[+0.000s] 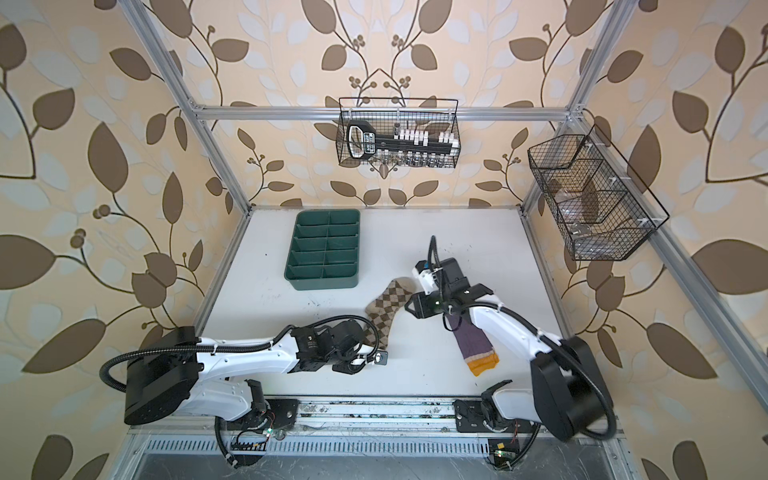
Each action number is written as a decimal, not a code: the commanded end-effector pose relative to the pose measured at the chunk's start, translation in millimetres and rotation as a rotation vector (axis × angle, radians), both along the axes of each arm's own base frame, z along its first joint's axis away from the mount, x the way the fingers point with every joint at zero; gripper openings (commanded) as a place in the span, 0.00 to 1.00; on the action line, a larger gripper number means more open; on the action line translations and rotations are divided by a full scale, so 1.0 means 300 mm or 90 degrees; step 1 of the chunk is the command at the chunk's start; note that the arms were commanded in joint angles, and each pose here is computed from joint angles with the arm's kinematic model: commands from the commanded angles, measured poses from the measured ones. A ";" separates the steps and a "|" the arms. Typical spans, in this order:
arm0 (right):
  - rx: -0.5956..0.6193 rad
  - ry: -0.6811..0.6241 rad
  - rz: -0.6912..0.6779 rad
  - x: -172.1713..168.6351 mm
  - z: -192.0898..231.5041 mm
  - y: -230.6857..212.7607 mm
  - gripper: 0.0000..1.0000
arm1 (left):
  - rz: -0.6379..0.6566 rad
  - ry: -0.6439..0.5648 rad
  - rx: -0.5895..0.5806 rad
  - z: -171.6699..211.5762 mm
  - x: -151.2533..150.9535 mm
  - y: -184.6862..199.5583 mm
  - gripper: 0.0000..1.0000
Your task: Roll the socks
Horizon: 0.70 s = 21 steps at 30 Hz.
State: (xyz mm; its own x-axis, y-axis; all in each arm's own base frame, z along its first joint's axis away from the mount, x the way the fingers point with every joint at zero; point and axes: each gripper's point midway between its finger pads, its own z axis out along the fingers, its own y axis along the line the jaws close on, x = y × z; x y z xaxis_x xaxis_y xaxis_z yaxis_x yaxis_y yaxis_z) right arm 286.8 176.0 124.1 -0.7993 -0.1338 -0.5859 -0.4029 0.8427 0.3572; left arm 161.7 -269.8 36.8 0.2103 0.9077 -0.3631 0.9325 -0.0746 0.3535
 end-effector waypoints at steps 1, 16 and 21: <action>-0.035 -0.135 -0.128 0.039 0.143 -0.129 0.51 | -0.014 0.084 0.024 0.002 -0.050 -0.012 0.00; -0.083 -0.561 0.122 -0.237 0.334 0.050 0.43 | 0.040 0.321 0.065 0.022 -0.027 -0.044 0.00; -0.242 -0.647 0.312 -0.353 0.352 0.165 0.43 | 0.073 0.363 0.051 0.022 -0.001 -0.057 0.00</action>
